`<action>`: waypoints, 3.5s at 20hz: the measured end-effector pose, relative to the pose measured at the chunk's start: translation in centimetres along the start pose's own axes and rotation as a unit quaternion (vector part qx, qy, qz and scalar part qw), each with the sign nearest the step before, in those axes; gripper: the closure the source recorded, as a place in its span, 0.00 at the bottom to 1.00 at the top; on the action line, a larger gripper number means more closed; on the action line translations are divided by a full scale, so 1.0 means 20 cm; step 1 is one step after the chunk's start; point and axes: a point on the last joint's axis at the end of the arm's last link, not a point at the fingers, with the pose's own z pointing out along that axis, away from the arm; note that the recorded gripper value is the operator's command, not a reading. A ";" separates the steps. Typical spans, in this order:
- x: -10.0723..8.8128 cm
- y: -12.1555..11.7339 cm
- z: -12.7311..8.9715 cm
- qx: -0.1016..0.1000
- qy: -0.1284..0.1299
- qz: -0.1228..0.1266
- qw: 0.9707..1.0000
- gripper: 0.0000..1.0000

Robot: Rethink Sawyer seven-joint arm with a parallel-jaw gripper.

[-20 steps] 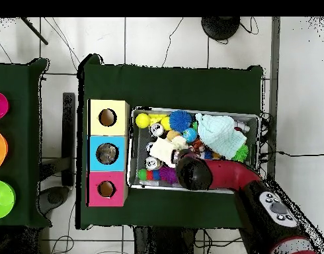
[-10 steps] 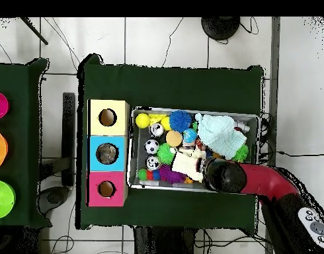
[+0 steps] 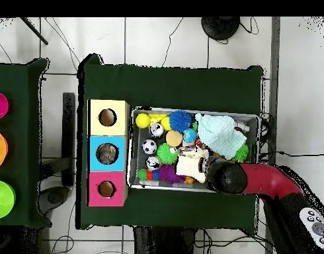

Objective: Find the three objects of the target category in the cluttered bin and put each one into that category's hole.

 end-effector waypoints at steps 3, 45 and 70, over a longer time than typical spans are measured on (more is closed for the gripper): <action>-0.01 0.06 -0.03 0.005 -0.003 -0.014 1.000 1.00; 0.28 1.13 -0.18 0.002 -0.040 -0.100 0.994 1.00; 0.07 0.99 -0.46 0.025 0.014 -0.029 0.999 0.00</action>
